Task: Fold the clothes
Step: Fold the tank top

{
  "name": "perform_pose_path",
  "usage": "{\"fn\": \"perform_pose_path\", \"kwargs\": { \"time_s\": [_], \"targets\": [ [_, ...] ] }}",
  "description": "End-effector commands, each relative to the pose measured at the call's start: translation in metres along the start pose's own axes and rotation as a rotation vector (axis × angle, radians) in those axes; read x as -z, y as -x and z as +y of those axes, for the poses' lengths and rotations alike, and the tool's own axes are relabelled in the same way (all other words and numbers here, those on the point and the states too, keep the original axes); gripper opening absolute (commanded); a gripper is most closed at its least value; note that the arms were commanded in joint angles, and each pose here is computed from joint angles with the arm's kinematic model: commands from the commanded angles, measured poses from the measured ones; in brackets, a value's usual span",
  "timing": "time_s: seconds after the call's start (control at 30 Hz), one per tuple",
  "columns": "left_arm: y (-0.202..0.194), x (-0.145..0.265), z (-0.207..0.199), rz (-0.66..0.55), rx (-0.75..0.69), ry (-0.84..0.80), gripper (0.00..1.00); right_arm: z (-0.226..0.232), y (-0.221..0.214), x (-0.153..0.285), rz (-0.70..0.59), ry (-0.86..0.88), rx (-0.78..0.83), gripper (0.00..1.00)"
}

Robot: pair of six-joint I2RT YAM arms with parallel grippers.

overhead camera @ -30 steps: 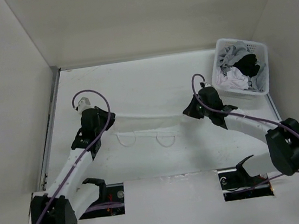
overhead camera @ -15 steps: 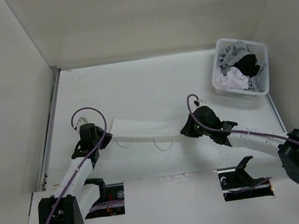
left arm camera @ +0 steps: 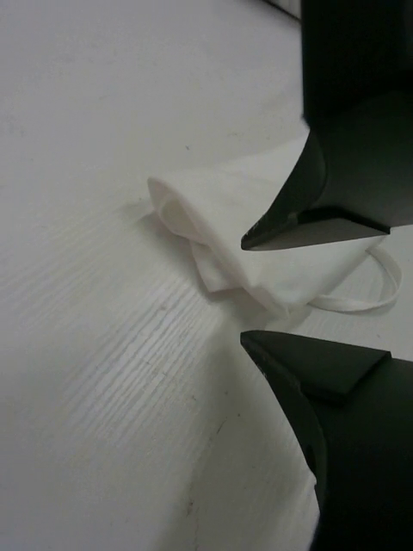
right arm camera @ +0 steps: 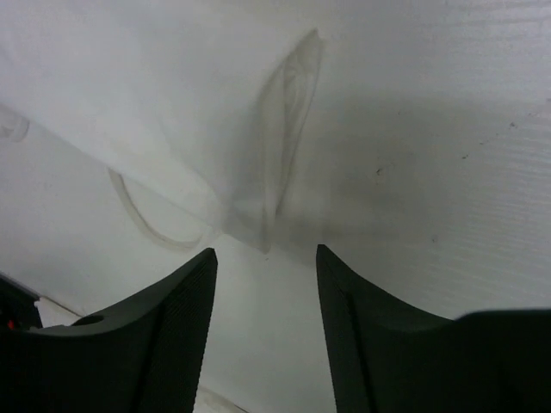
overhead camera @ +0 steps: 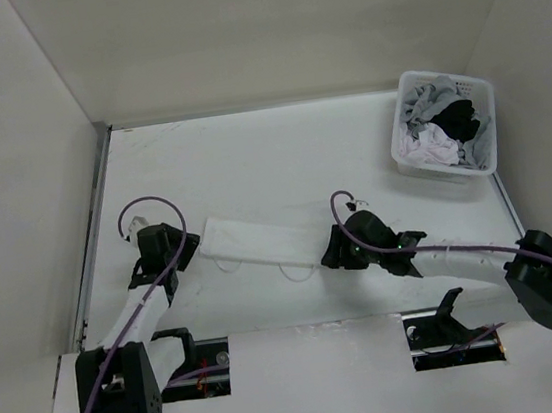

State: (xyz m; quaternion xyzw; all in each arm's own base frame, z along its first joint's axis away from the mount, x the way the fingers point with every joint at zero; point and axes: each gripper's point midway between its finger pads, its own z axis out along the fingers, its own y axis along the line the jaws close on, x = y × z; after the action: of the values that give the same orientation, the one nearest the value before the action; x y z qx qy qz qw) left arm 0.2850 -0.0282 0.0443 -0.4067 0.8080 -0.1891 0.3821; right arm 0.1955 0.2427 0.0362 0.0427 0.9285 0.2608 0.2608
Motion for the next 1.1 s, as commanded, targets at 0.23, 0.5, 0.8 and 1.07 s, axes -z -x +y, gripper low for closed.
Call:
{"fn": "perform_pose_path", "kwargs": {
  "time_s": [0.23,0.5,0.8,1.07],
  "targets": [
    [-0.018,0.02,-0.087,-0.038,-0.148,-0.227,0.41,0.004,0.038,-0.026,-0.101,0.025,-0.045,0.6],
    [-0.077,0.023,-0.137,0.02,-0.299,-0.313,0.41,-0.004,0.023,-0.053,-0.053,0.034,-0.147,0.42],
    [-0.076,0.035,-0.162,0.011,-0.305,-0.379,0.4,-0.015,0.031,-0.042,-0.127,0.025,-0.204,0.07],
    [-0.071,0.046,-0.169,0.006,-0.317,-0.393,0.4,-0.017,0.054,0.013,-0.187,-0.041,-0.113,0.04]
  ]
}}
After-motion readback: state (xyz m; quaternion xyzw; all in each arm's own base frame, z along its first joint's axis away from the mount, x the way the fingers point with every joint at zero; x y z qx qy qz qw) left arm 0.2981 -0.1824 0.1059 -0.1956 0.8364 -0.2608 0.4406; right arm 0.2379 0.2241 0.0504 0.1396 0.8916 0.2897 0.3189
